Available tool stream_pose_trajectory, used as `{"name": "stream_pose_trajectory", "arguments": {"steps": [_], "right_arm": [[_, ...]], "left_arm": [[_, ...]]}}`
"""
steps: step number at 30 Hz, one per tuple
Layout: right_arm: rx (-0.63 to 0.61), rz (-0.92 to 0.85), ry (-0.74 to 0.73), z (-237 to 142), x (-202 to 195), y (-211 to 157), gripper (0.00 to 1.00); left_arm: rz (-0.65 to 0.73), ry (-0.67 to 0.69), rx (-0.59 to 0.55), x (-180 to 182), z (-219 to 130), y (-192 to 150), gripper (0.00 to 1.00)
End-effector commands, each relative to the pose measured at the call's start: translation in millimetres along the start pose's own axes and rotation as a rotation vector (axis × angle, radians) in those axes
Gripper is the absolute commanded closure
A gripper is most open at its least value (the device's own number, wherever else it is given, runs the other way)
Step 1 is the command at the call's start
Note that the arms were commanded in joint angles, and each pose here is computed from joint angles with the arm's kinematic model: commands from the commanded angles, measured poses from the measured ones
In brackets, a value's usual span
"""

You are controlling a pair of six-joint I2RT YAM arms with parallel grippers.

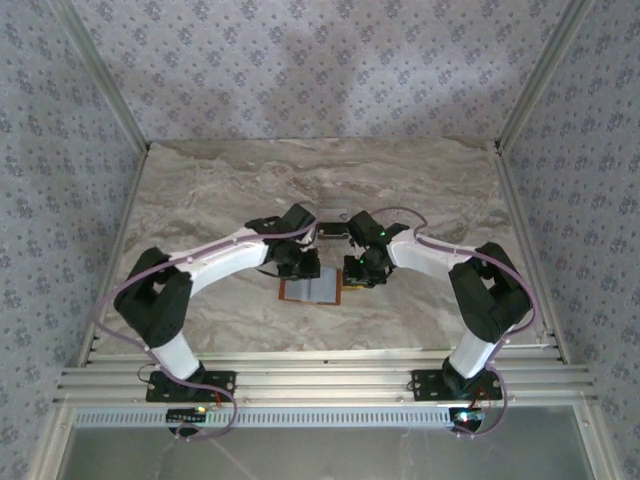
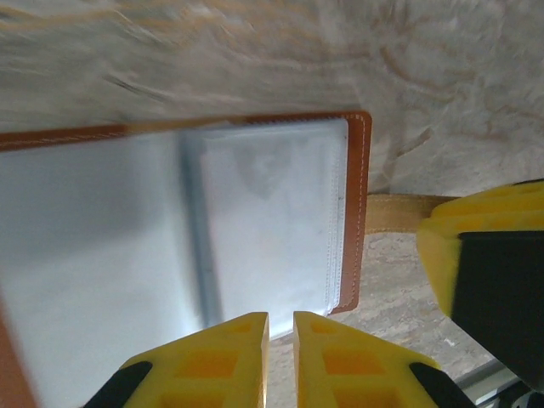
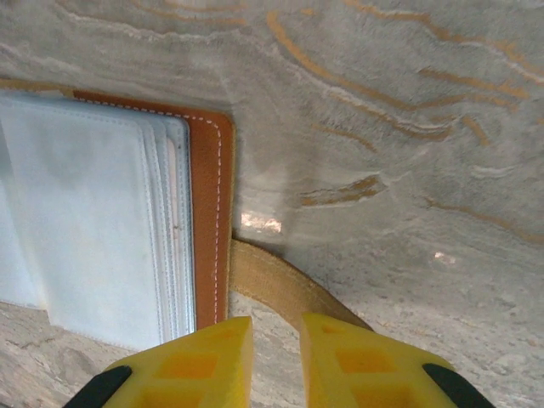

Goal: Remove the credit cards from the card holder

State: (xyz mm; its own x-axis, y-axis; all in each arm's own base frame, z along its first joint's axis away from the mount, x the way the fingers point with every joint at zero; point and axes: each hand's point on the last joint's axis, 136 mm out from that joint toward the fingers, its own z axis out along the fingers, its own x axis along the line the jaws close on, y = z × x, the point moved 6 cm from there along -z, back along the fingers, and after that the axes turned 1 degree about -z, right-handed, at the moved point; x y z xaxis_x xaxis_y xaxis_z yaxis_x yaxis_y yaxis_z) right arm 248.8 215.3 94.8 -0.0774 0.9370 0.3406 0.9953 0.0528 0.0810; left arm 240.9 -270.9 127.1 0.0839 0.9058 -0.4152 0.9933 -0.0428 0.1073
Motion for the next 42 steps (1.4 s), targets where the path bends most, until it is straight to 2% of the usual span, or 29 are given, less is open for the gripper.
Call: {"name": "stream_pose_trajectory", "arguments": {"steps": [1, 8, 17, 30, 42], "right_arm": [[-0.006, 0.02, -0.012, -0.2, -5.4, 2.1, 0.77], [0.004, 0.037, -0.021, 10.2, -16.3, 3.9, 0.77], [0.029, 0.053, -0.031, 22.0, -25.0, -2.9, 0.77], [0.042, 0.062, -0.037, 24.9, -28.5, -8.8, 0.77], [0.047, 0.054, -0.036, 25.9, -25.5, -9.0, 0.77]], "left_arm": [[0.004, -0.094, 0.015, -27.2, 8.5, 7.7, 0.84], [0.0, -0.076, 0.064, -29.8, 37.4, 8.6, 0.84], [0.0, -0.009, 0.093, -17.0, 56.2, 6.1, 0.84], [0.065, 0.26, 0.015, 15.0, 26.8, 3.4, 0.81], [0.143, 0.417, -0.036, 14.2, 7.1, 3.8, 0.66]]}}
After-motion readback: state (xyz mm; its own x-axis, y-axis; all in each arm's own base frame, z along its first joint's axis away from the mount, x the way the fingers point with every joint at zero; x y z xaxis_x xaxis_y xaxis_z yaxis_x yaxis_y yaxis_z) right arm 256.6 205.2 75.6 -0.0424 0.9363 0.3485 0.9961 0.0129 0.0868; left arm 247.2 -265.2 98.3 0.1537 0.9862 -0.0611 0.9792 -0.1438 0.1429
